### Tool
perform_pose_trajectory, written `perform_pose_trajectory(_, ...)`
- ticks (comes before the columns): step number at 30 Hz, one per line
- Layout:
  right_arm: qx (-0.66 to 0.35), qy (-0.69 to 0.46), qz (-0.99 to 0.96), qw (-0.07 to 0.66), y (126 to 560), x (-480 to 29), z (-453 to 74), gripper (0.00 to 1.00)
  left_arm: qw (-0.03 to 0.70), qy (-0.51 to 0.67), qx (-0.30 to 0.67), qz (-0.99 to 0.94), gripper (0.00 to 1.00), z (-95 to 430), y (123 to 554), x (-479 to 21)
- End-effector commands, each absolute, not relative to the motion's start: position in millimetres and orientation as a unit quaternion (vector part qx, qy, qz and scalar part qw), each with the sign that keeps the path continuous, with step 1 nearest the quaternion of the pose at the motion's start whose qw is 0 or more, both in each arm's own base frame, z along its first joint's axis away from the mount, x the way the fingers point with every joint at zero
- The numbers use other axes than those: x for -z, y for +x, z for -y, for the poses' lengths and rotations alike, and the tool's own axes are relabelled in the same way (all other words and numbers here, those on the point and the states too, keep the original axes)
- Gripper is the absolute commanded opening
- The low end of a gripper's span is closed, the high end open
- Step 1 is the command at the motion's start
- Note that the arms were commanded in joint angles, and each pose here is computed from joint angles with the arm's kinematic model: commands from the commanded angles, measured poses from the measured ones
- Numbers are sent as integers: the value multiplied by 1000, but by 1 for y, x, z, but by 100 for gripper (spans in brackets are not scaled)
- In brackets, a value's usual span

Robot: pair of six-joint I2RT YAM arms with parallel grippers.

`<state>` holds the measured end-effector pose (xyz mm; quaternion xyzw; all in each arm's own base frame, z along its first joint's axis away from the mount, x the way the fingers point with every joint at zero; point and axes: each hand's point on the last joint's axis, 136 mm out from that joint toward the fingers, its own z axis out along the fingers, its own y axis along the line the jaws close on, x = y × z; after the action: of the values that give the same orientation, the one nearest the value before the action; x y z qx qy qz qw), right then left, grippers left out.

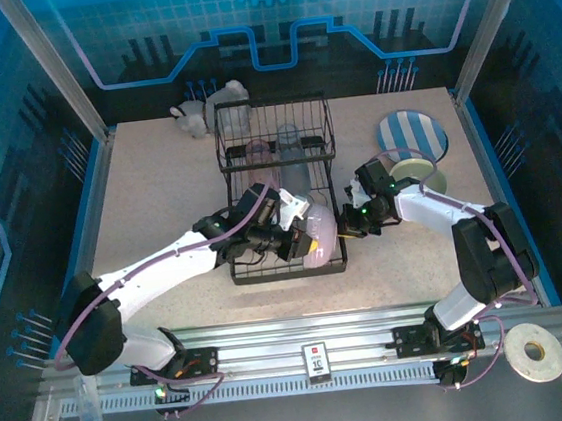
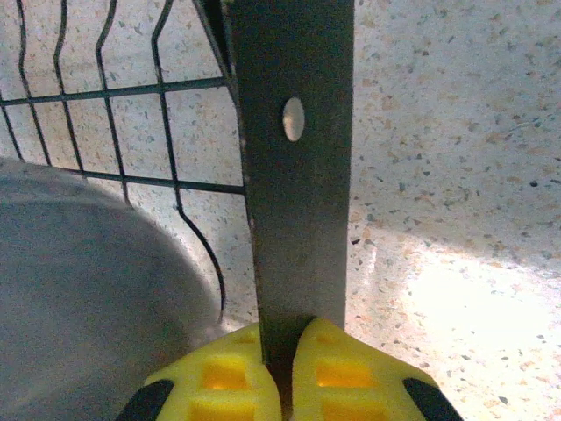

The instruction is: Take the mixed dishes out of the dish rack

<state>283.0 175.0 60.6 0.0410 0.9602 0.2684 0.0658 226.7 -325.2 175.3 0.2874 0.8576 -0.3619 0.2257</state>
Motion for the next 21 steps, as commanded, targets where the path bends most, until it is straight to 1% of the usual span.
perform_pose_trajectory(1,-246,56,-965,68,290,-51,-165,0,344,318,390,-793,0,329,234,-261)
perform_pose_trajectory(11,-246,57,-965,71,287,-53,-162,0,340,299,392,-801,0,326,234,-256)
perform_pose_trajectory(21,-249,57,-964,77,289,-61,-163,0,335,349,365,-796,0,325,229,-258)
